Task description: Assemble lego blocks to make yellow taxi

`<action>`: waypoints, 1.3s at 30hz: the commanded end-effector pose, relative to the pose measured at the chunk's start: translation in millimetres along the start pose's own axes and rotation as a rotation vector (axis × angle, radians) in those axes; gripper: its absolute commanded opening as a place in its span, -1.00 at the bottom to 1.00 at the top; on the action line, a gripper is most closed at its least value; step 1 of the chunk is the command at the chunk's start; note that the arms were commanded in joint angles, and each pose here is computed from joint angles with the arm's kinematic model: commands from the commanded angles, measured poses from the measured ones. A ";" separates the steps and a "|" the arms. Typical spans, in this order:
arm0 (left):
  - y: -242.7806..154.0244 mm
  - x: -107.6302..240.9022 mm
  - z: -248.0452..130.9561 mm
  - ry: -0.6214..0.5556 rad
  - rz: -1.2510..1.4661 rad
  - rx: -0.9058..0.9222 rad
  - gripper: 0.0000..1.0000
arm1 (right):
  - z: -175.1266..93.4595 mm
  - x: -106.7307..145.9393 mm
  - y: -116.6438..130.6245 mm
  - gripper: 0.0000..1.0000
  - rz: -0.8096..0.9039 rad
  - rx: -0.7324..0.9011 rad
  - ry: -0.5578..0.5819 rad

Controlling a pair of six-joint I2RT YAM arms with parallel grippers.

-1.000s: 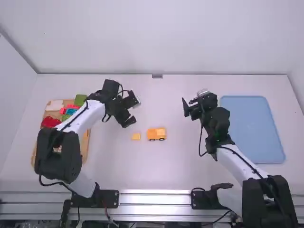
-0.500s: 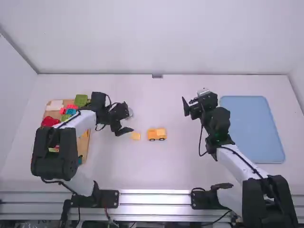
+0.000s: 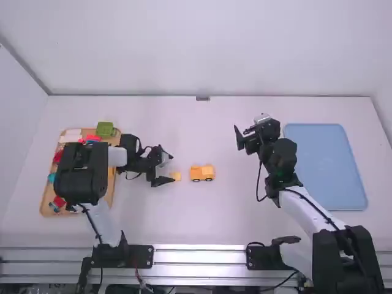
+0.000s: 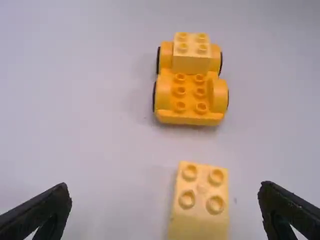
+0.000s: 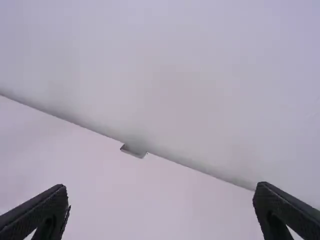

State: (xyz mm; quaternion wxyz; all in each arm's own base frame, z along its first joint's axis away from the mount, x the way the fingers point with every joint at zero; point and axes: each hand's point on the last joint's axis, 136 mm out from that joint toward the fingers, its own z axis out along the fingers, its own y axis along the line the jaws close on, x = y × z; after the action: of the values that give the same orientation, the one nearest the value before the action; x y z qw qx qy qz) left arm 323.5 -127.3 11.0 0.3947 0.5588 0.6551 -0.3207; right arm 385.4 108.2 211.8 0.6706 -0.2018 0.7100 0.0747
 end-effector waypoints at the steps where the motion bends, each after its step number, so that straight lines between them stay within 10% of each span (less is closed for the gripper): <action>1: -9.3 0.4 5.3 -0.047 0.028 0.034 0.96 | -3.0 -4.0 2.1 0.96 0.002 -0.010 -0.014; 22: -7.6 28.2 24.7 0.073 -0.013 -0.054 0.14 | -3.0 -3.9 2.2 0.97 -0.001 -0.010 -0.013; 39: -5.1 44.3 13.3 0.132 -0.041 -0.080 0.17 | -3.0 -4.0 2.2 0.97 -0.001 -0.011 -0.014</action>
State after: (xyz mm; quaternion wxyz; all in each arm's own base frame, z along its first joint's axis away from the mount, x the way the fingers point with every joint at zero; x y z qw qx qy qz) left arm 321.6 -130.6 -20.3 0.3908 0.5559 0.6779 -0.2804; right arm 384.5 110.3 211.2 0.6691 -0.2066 0.7094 0.0796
